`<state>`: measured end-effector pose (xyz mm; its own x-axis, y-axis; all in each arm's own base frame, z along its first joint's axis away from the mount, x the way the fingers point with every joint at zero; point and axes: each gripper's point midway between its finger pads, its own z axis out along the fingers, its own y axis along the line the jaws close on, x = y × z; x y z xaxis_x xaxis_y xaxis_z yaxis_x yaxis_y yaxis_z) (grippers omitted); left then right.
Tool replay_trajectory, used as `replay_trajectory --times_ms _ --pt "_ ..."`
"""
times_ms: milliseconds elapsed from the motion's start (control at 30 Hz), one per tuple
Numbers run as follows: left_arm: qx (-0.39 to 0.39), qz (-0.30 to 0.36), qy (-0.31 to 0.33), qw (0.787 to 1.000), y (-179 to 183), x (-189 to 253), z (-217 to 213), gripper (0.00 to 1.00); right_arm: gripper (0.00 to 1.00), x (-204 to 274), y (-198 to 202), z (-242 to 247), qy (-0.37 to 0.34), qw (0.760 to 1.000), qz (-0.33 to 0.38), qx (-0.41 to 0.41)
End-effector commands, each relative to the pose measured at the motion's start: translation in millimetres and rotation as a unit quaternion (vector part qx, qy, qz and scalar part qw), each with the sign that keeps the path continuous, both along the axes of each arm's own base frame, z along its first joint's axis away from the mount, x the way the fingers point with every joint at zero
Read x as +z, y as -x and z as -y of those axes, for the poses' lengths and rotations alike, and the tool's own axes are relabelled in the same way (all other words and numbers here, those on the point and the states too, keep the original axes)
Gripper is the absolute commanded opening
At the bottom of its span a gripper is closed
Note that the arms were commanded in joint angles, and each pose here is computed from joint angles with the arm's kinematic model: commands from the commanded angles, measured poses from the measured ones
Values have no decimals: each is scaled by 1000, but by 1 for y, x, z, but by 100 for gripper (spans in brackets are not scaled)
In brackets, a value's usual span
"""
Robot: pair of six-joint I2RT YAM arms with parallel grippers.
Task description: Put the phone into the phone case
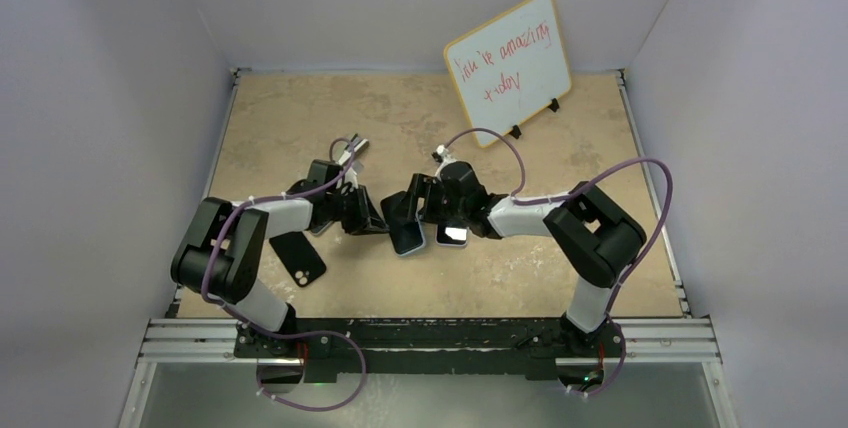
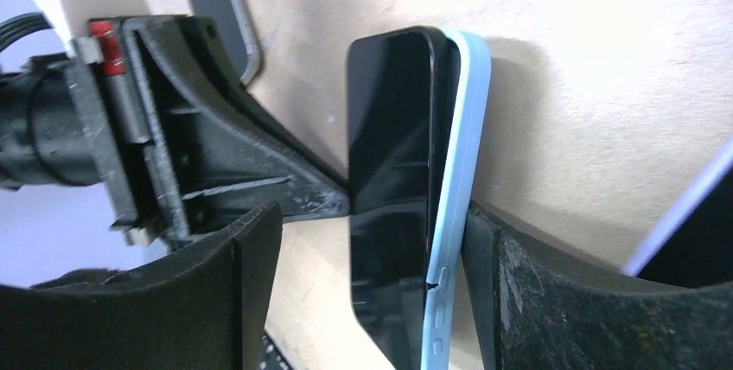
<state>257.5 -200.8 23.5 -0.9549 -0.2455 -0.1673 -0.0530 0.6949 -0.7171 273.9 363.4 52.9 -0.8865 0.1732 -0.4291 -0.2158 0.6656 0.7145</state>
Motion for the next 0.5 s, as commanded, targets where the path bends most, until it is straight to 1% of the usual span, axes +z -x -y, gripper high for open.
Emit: replay_trajectory --times_ms 0,100,200,300,367,400,467 --pt "4 29 -43 999 -10 -1 -8 13 74 60 22 -32 -126 990 24 66" --pt "6 25 -30 999 -8 1 -5 15 73 59 23 -32 -126 989 27 69" --pt "8 41 -21 999 -12 5 -2 15 70 49 17 -28 -97 993 26 60" --pt "3 42 -14 999 -11 6 0 15 61 33 10 -22 -51 997 25 46" --pt "-4 39 11 999 -9 9 6 16 52 19 4 -14 -9 999 19 30" --pt "-5 34 25 999 -7 10 9 16 48 16 0 -12 3 999 27 24" --pt "-7 33 48 998 -4 14 14 16 42 14 -4 -11 7 999 36 20"
